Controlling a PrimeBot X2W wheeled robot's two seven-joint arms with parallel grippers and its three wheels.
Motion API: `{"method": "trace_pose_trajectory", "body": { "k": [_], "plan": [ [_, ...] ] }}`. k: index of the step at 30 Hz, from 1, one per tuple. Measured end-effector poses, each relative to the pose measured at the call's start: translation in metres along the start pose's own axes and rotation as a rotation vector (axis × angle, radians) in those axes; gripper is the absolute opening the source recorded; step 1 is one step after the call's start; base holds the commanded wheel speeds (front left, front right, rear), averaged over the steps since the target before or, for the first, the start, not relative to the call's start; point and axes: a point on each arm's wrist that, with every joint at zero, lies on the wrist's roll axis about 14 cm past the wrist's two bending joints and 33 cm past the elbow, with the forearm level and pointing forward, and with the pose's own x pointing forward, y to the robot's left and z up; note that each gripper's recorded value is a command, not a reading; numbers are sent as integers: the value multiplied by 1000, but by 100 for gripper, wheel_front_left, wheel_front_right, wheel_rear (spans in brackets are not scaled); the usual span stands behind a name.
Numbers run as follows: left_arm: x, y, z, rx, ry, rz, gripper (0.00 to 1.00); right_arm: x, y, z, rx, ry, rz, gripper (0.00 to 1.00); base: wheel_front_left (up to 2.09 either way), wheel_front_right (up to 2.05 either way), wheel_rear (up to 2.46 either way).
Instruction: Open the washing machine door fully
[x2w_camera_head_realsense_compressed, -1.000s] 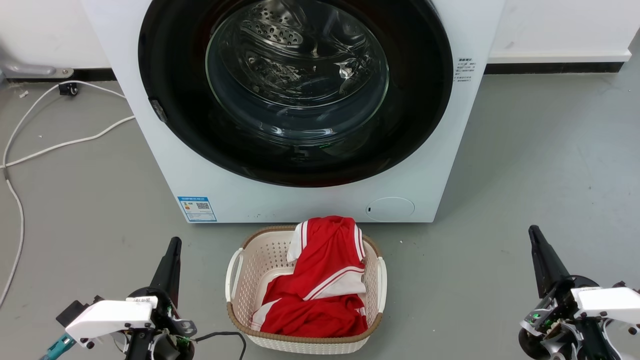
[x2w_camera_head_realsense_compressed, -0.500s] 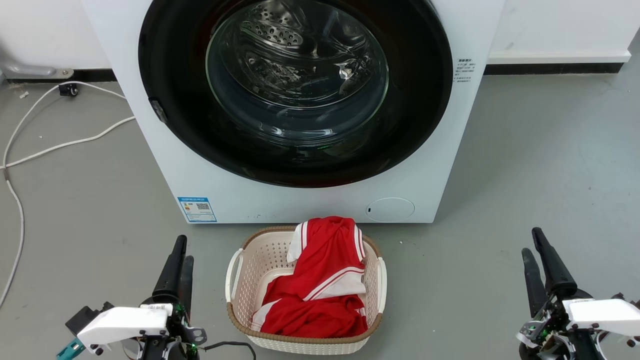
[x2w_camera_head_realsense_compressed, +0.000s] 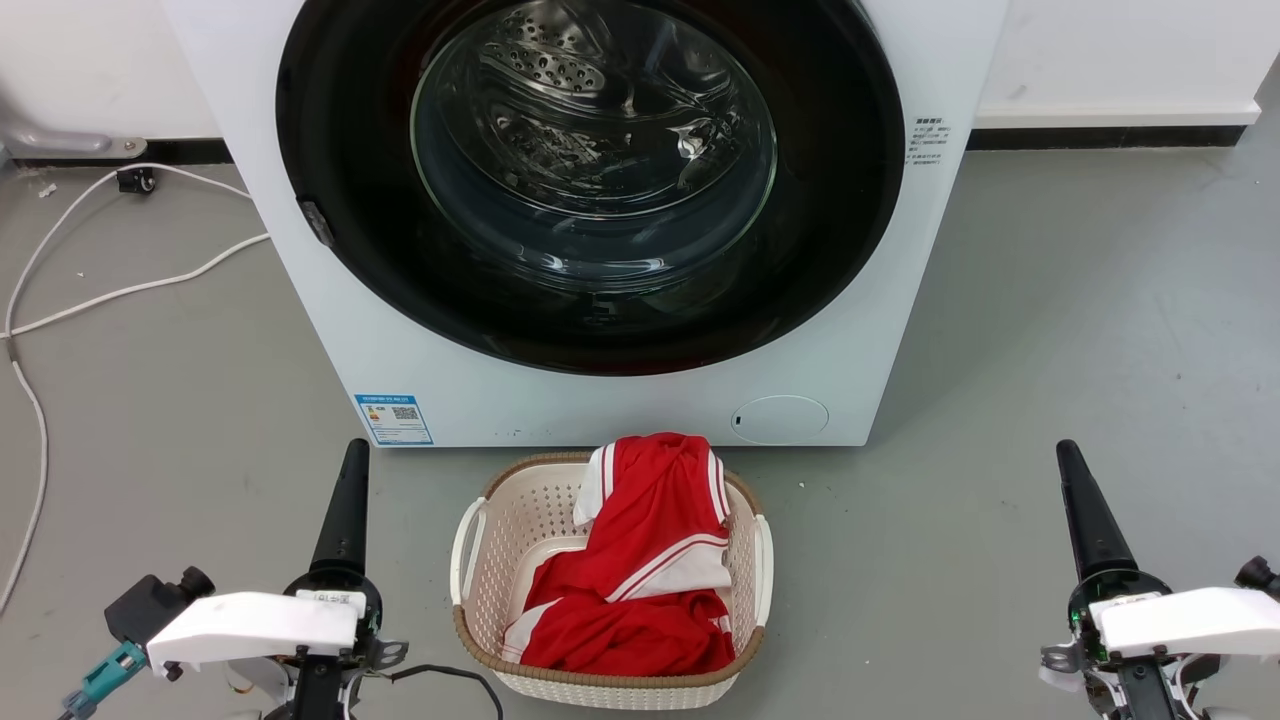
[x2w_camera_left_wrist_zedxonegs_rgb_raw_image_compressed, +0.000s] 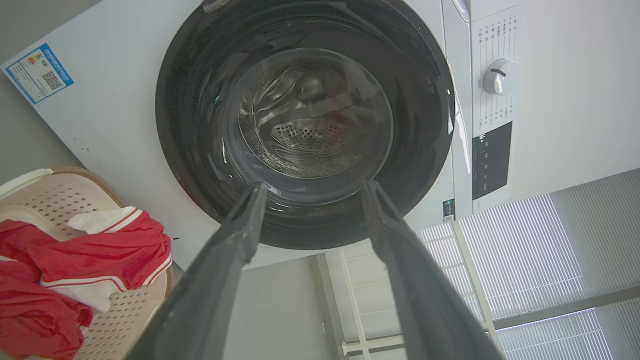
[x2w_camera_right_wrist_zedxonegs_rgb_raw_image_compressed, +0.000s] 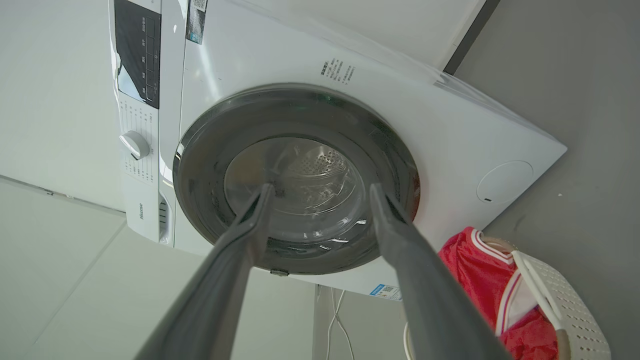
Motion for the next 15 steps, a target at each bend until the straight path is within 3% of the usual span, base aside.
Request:
{"method": "trace_pose_trajectory", "body": {
  "k": [15],
  "plan": [
    [2,-15,-3,303,-6,-51,100,-4,11,-7,-361,22,45,100,0,0,0]
  ]
}}
